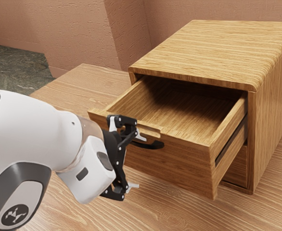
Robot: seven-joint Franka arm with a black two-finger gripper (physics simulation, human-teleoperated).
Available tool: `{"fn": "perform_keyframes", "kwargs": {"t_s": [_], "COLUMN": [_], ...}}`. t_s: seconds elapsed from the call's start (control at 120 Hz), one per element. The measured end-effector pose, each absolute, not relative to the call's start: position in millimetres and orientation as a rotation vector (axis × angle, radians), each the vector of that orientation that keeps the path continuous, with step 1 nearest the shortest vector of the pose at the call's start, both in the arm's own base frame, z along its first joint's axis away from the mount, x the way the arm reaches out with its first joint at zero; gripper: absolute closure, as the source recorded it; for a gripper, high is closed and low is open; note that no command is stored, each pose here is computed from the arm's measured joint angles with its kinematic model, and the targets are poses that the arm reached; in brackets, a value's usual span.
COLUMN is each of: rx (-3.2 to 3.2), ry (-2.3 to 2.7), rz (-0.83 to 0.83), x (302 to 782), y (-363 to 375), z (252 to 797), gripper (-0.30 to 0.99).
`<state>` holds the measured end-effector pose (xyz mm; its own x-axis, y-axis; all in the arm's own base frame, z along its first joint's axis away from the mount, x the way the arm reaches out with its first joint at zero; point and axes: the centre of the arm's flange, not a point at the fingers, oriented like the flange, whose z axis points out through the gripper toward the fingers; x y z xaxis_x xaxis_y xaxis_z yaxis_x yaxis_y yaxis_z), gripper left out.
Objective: Pull the drawer handle with one arm to open the drawer
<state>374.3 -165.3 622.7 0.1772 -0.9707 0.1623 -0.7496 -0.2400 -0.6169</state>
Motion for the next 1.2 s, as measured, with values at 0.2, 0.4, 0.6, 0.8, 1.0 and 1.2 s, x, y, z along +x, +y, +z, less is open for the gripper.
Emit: {"fn": "perform_keyframes", "kwargs": {"t_s": [0.2,0.4,0.6,0.8,1.0,1.2], "rx": [-2.032,-2.056,-2.11,-2.112,-2.131,-2.067], "ry": [1.635,1.633,1.617,1.622,1.583,1.606], "rz": [-0.797,-0.801,-0.793,-0.8,-0.842,-0.93], "x": [355.1,346.8,339.6,327.8,328.3,300.1], "y": [-180.0,-176.2,-159.1,-163.4,-149.2,-179.4], "z": [633.9,634.1,629.0,627.6,640.8,678.0], "gripper": [0.04,0.01,0.0,0.0,0.04,0.01]}}
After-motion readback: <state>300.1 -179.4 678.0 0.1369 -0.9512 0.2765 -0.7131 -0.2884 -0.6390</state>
